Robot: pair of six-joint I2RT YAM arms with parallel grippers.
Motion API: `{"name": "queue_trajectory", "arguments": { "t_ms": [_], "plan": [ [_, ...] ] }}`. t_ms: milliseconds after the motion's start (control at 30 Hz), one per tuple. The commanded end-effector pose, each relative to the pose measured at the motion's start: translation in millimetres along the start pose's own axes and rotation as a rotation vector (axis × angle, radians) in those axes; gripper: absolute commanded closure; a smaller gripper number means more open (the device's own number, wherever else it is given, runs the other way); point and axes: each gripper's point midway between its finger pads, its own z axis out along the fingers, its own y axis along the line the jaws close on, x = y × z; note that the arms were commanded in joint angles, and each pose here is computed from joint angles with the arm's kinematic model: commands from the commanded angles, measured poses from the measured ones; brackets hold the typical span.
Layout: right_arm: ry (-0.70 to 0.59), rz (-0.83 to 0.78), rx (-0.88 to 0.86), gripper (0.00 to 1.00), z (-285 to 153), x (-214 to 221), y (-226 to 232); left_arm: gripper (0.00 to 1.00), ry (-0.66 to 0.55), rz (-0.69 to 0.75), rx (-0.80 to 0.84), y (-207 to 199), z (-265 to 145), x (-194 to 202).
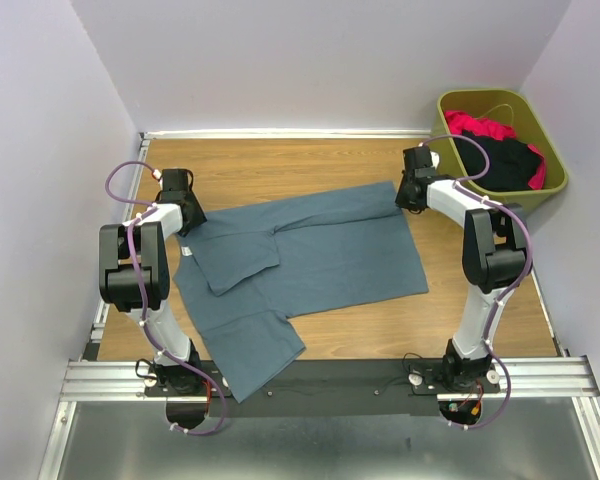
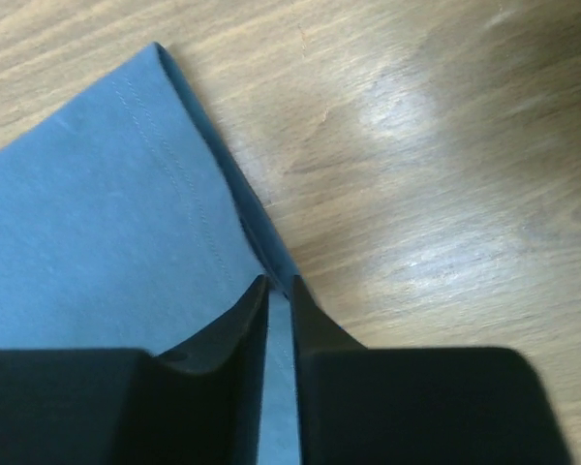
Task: Fold and stack the t-shirts
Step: Fold the tshirt
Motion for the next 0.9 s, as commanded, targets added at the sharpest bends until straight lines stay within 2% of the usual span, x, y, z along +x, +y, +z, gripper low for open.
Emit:
{"name": "queue_trajectory", "arguments": {
  "t_ms": [0,67,167,433,567,600,667,700,867],
  "plan": [
    [-0.006,-0.014,-0.02,0.7,-12,-11,5,0.45,0.021,0.003,0.012,3,-7,4],
    [-0.023,-0.029,-0.061,0.64,-22,-20,18,0.42,-0.001,0.001,0.035,-3,-13,-4],
    [-0.031,-0.058,-0.123,0.61,-35,-21,43,0.36,-0.035,0.002,0.063,-12,-25,-15],
    [0.011,-0.185,-0.367,0.6,-63,6,137,0.36,-0.097,-0.016,0.125,-26,-70,-28],
    [0.044,-0.303,-0.493,0.6,-76,38,189,0.37,-0.09,0.024,0.172,-43,-89,-13],
    [0.045,-0.322,-0.513,0.6,-76,42,197,0.37,-0.072,0.076,0.218,-63,-96,3],
    [0.06,-0.348,-0.537,0.6,-75,55,212,0.39,-0.06,0.118,0.257,-79,-103,16],
    [0.05,-0.354,-0.556,0.6,-78,53,221,0.41,-0.043,0.16,0.289,-95,-109,29],
    [0.073,-0.393,-0.608,0.6,-74,69,250,0.44,0.082,0.262,0.376,-125,-112,84]
  ]
}}
